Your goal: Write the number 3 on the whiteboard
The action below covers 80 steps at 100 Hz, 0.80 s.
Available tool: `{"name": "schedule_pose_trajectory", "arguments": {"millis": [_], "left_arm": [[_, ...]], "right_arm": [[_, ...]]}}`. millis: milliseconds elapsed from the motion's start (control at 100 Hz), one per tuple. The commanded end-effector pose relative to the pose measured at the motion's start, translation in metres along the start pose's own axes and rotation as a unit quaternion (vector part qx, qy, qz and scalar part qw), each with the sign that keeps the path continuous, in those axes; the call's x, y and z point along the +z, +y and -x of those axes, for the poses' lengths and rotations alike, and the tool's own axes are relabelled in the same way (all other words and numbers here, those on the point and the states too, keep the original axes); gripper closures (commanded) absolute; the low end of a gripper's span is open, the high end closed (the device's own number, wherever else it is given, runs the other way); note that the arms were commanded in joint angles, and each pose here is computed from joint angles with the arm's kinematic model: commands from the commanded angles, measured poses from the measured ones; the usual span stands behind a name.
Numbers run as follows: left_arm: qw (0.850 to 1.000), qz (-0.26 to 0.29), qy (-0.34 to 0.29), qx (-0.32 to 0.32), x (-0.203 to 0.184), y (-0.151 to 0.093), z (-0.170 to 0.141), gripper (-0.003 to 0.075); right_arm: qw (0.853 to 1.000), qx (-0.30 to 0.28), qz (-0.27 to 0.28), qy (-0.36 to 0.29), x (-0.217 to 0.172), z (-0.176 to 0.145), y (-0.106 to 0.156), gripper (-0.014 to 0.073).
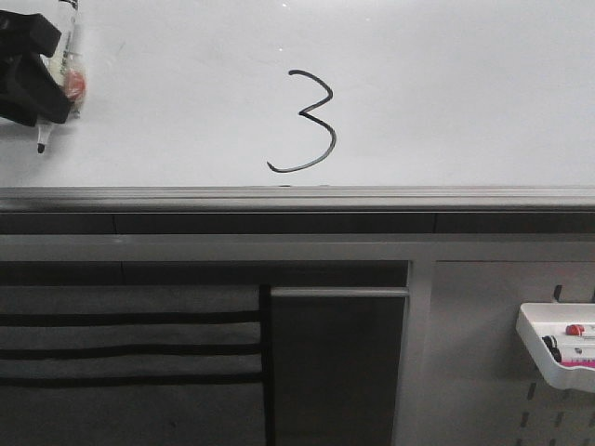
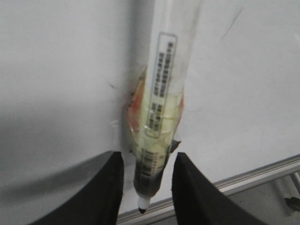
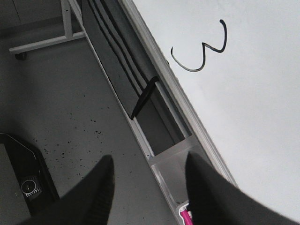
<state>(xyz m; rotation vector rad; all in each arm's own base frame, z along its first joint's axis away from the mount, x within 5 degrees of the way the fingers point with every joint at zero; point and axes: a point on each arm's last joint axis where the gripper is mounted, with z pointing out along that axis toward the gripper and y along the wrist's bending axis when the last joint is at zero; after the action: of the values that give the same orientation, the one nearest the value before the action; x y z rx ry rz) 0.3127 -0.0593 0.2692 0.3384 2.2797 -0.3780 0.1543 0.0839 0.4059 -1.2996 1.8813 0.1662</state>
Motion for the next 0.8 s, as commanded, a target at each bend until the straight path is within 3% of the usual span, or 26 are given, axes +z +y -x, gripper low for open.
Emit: {"name": "schedule_pose_trajectory", "arguments": {"millis": [0,110,270,360,450,560,680,790], "left_arm": [[0.999,0.012,-0.043,0.017,-0.015,-0.001,0.018,0.0485],[0.997,-0.001,-0.029,0.064,-0.029,-0.008,0.026,0.0486],[0.992,-0.022,-0.039,0.120,-0.073,-0.026,0.041,0.0487],[0.988,-0.033,-0.046,0.146,-0.103,-0.037,0.041,0.0487],[0.985,-0.039,-0.055,0.159,-0.135,-0.049,0.036,0.0487],[0.985,-0.033,-0.060,0.156,-0.171,-0.061,0.024,0.0490],[0.986,-0.001,-0.077,0.147,-0.195,-0.064,0.003,0.0497],[0.987,0.029,-0.095,0.130,-0.204,-0.064,-0.027,0.0553]], "right_arm": [[0.999,0.002,-0.024,-0.036,-0.010,0.009,-0.003,0.0286],[0.999,0.016,-0.029,-0.041,-0.015,0.009,-0.001,0.0286],[0.992,0.098,-0.077,-0.029,-0.035,0.002,0.002,0.0286],[0.979,0.166,-0.120,-0.015,-0.049,-0.006,0.003,0.0287],[0.952,0.262,-0.155,-0.024,-0.063,-0.013,0.006,0.0307],[0.928,0.326,-0.171,-0.061,-0.077,-0.017,0.015,0.0398],[0.919,0.319,-0.195,-0.125,-0.087,-0.025,0.026,0.0531],[0.907,0.303,-0.222,-0.190,-0.095,-0.035,0.037,0.0653]]}}
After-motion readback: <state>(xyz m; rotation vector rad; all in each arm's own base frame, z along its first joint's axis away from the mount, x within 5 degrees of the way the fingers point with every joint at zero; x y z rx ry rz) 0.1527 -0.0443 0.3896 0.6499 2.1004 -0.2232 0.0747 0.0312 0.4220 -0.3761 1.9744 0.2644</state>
